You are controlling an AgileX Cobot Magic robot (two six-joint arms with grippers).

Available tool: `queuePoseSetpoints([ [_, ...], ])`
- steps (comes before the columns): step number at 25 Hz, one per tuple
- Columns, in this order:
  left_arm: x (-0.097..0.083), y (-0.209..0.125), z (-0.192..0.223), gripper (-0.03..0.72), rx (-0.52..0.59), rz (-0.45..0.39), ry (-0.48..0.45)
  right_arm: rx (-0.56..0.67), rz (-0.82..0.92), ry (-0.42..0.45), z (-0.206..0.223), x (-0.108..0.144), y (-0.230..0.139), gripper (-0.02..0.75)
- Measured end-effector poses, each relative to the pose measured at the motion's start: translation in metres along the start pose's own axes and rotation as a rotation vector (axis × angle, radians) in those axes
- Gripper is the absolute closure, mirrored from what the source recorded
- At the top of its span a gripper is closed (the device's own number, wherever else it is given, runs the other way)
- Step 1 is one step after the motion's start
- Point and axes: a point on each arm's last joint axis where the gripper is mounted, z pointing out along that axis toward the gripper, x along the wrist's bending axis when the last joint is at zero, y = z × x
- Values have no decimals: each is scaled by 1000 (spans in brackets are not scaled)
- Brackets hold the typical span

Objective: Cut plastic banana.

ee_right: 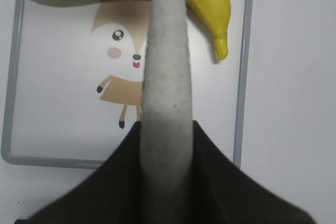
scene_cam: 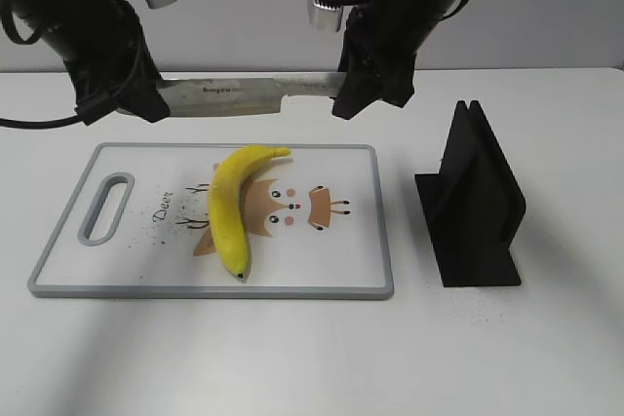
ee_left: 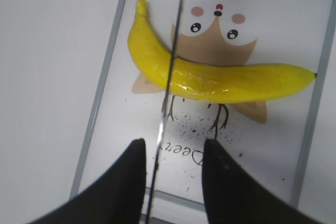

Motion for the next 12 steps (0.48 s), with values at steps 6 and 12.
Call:
queuePoseSetpoints([
  [6,2,-4,10,601,12,-8,-21,-18,2,4,0,0,2,556],
  [12,2,-5,12,706,16,-2,-28,-14,-8,6,1,1,1,556],
])
